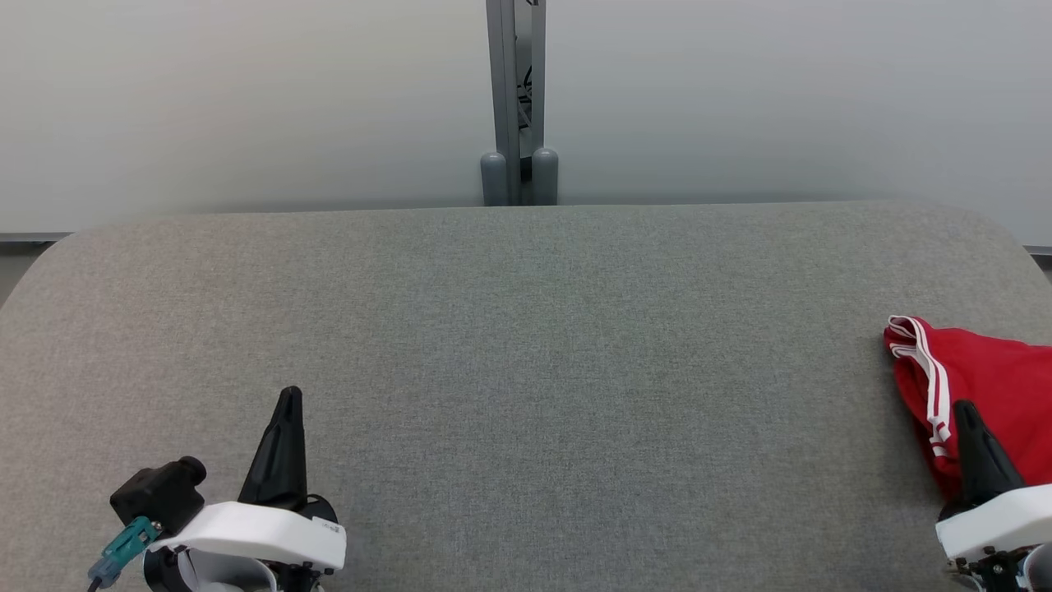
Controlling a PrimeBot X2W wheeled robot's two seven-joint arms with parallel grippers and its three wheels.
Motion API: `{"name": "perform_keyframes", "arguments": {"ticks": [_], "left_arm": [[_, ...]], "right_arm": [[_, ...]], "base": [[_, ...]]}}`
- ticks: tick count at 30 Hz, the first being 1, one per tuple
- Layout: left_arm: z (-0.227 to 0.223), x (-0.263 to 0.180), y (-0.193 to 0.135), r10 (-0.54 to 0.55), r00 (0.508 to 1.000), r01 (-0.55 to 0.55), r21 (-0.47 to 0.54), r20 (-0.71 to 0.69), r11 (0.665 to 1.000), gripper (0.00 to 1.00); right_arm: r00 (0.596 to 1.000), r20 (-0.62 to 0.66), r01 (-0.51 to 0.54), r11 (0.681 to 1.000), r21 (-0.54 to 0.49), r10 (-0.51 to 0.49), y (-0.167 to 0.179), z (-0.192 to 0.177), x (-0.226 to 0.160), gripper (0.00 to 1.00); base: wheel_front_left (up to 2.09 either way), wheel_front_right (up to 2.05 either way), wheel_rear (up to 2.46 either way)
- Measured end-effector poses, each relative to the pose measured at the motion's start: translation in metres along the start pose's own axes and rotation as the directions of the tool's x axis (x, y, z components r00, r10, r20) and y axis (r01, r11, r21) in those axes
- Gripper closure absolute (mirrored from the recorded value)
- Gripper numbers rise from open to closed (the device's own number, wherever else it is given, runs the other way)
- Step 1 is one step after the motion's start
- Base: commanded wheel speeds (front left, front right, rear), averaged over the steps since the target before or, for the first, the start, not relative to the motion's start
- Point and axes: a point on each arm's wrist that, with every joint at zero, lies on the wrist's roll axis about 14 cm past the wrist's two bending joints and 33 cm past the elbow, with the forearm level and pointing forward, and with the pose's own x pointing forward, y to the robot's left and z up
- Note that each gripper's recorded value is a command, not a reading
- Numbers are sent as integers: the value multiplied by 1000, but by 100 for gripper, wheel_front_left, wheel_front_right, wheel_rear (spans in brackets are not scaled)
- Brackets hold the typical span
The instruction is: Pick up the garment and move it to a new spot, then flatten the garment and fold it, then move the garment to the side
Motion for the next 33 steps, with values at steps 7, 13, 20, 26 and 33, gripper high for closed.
{"name": "perform_keyframes", "arguments": {"ticks": [7,13,20,26,33], "left_arm": [[0,5,-3,1,1000,-1,-110,0,994,100],[-1,8,-5,2,1000,-2,-197,1,980,100],[-1,13,-10,2,1000,-2,-293,2,956,100],[-1,17,-13,3,1000,-3,-365,1,931,100],[-2,20,-15,4,1000,-4,-441,0,898,100]], "right_arm": [[1000,-16,16,995,101,-14,-7,3,7,100],[999,-27,24,982,188,-19,-12,6,12,100],[999,-39,28,959,281,-17,-15,7,17,100],[999,-45,28,936,351,-13,-18,11,22,100],[999,-48,29,903,428,-9,-22,14,25,100]], "base": [[0,0,0],[0,0,0],[0,0,0],[0,0,0],[0,0,0]]}}
